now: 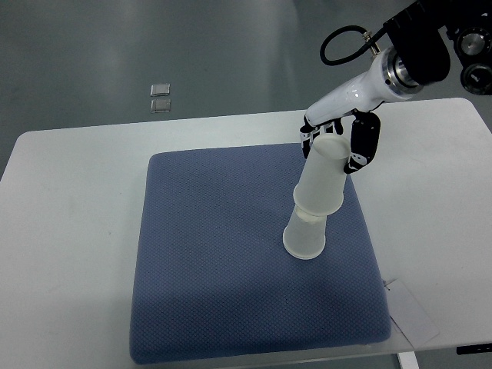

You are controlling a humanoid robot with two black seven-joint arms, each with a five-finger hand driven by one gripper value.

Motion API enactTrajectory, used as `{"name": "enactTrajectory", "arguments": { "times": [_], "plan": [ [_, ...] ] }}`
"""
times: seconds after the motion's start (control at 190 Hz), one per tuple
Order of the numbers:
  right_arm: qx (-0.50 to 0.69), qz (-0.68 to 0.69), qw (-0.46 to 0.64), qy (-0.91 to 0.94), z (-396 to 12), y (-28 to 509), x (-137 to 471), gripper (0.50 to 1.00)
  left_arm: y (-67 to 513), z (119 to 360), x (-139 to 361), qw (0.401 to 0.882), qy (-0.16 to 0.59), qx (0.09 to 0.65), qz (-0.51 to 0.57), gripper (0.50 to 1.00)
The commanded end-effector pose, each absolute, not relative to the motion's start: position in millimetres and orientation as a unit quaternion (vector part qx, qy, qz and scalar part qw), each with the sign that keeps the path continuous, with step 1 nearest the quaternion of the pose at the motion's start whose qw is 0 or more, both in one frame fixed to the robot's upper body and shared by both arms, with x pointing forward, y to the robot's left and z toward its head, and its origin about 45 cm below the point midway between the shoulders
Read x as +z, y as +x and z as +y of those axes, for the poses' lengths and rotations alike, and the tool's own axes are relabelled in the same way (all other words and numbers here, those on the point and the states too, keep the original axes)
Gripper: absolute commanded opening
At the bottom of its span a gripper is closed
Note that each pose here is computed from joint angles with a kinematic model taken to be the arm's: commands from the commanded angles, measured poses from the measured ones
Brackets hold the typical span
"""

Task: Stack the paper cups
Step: 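Lower the held cup onto the upside-down cup with the right hand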

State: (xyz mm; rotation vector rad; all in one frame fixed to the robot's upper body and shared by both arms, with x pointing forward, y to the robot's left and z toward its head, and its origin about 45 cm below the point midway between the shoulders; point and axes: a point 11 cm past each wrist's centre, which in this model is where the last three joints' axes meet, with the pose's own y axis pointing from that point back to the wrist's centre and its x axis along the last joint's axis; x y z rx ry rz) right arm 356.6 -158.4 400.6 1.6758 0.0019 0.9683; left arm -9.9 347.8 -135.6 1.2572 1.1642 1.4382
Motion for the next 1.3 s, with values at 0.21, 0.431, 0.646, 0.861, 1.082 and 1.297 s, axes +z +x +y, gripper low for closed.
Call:
{"name": "enactTrajectory", "arguments": {
  "times": [0.21, 0.431, 0.646, 0.861, 1.082, 1.297],
  "plan": [
    [0.414, -0.007, 0.570, 0.710, -158.3, 358.7, 396.7, 0.690, -9.2, 347.8, -135.6, 0.437, 0.505, 0.578, 0.468, 1.000],
    [0.411, -0.009, 0.573, 0.709, -157.6, 359.3, 391.3, 0.690, -9.2, 347.8, -135.6, 0.437, 0.505, 0.578, 0.468, 1.000],
    [0.405, -0.009, 0.572, 0.713, -158.0, 358.8, 386.9, 0.690, -9.2, 347.8, -135.6, 0.437, 0.505, 0.578, 0.468, 1.000],
    [0.394, -0.013, 0.566, 0.724, -154.8, 357.0, 387.4, 0.693, -10.1, 347.8, -135.6, 0.437, 0.506, 0.578, 0.468, 1.000],
    [0.389, -0.016, 0.560, 0.731, -151.3, 356.0, 385.6, 0.690, -10.1, 347.8, -135.6, 0.437, 0.506, 0.578, 0.468, 1.000],
    [0.386, -0.018, 0.558, 0.735, -150.7, 356.2, 377.9, 0.690, -10.1, 347.8, -135.6, 0.437, 0.506, 0.578, 0.468, 1.000]
  ]
}}
